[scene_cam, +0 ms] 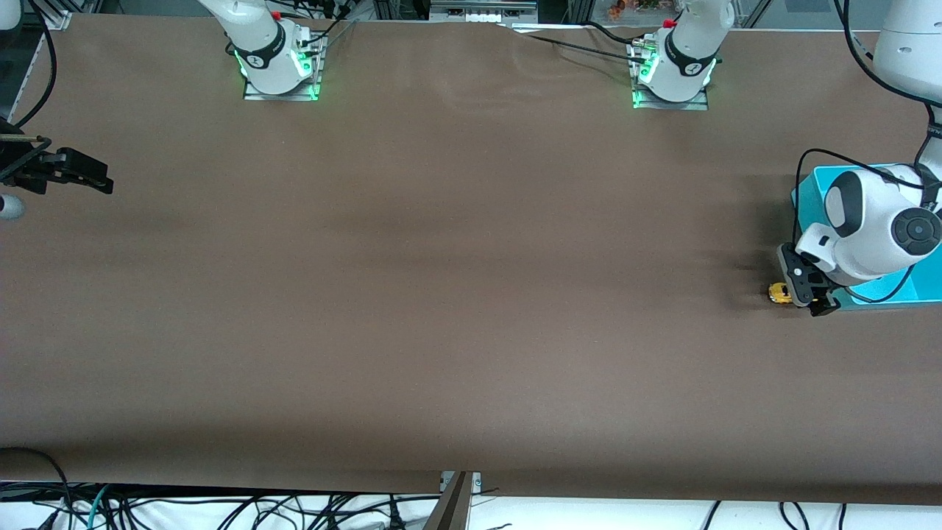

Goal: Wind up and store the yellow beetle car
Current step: 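Grasp the yellow car beside the cyan tray with the left gripper, then lift the car with the left gripper and lower it into the tray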

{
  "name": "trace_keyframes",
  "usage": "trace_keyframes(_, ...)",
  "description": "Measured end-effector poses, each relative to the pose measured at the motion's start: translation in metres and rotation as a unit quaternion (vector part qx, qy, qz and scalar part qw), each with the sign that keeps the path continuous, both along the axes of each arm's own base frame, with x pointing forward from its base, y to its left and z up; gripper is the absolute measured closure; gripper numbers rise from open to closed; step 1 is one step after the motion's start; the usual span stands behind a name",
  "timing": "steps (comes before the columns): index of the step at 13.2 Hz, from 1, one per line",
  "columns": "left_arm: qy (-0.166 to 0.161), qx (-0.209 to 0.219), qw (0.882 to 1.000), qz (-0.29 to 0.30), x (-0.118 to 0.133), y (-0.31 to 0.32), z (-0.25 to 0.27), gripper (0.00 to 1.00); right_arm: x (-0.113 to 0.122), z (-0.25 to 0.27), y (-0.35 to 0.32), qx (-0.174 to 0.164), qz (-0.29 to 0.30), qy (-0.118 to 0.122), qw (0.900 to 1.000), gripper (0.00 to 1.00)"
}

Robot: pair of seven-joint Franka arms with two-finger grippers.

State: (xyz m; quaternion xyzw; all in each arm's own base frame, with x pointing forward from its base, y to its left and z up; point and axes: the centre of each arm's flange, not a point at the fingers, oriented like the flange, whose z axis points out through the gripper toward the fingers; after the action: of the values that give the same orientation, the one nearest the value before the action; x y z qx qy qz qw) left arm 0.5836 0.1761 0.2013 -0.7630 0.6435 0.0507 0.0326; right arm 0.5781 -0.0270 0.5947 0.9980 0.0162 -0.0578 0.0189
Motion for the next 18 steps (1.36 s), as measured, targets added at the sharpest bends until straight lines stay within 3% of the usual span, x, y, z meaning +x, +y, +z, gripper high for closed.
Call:
trace_keyframes(4,-0.008,-0.006,1.0,0.006,-0.004,0.011,-0.023,0.06,0.0,-0.004,0.001,0.0,-0.001,0.004,1.0,0.0)
trace_keyframes(8,-0.013,-0.006,1.0,0.004,-0.001,0.011,-0.022,0.5,0.0,-0.005,-0.001,0.0,-0.003,0.005,1.0,0.0)
trace_keyframes(9,-0.012,-0.006,1.0,0.002,0.0,0.011,-0.019,0.54,0.0,-0.005,-0.001,0.0,-0.003,0.006,1.0,0.0)
trace_keyframes(14,0.04,-0.008,0.999,-0.024,0.011,-0.035,0.047,0.54,0.001,-0.007,-0.002,0.0,-0.003,0.007,1.0,0.0)
trace_keyframes(18,0.113,0.008,0.994,-0.005,0.001,-0.037,0.119,0.54,0.001,-0.007,-0.002,0.0,-0.004,0.007,1.0,0.0)
